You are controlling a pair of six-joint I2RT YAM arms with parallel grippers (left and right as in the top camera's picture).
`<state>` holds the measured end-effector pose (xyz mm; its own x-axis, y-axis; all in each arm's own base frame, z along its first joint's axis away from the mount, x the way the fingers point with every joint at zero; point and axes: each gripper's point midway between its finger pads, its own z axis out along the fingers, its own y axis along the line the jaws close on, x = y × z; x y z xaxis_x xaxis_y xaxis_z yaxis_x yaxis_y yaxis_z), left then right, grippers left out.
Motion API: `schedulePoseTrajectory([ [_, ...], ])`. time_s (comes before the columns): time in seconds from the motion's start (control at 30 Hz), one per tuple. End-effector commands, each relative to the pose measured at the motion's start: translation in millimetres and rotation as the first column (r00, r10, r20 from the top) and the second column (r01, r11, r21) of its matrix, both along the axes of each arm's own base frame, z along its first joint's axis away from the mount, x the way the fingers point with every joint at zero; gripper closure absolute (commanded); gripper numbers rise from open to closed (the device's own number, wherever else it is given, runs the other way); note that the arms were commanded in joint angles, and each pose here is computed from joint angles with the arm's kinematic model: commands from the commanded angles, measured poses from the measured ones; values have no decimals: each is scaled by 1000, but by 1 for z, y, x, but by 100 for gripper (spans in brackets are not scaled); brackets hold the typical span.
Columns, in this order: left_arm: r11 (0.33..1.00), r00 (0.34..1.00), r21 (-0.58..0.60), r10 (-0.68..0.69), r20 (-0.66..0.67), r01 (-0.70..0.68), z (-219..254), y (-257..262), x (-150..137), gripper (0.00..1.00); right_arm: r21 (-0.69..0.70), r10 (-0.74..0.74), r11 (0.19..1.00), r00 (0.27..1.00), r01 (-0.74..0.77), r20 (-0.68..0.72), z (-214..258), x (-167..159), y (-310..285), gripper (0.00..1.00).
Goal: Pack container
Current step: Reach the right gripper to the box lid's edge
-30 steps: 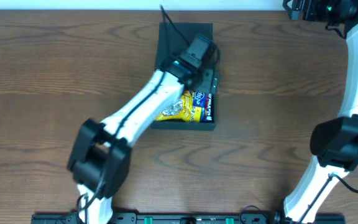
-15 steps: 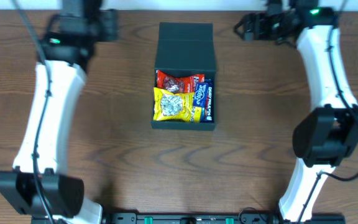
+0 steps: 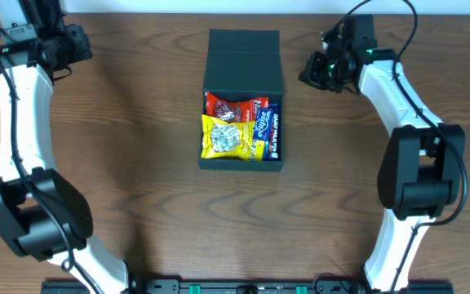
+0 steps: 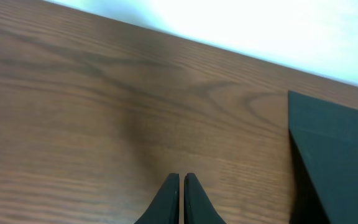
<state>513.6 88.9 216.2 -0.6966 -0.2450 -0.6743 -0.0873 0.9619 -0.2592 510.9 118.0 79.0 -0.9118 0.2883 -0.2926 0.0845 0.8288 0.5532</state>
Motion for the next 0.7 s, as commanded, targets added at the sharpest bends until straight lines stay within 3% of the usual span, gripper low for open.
schedulePoseTrajectory([
  [0.0, 996, 998, -64, -54, 11, 54, -2, -20, 4, 94, 15, -30, 999, 999, 30, -40, -18, -6, 3, 99],
  [0.17, 995, 997, -63, -79, 12, 79, -2, -32, 6, 94, 63, -57, 996, 997, 61, -53, -37, -9, 9, 99],
  [0.47, 995, 997, -63, -82, 13, 82, -2, -34, 6, 94, 230, 61, 972, 997, -48, -50, -66, -9, 56, 99],
  [0.67, 994, 996, -66, -84, 13, 85, -2, -34, 6, 94, 246, 81, 966, 997, -77, -7, -73, -3, 76, 99],
])
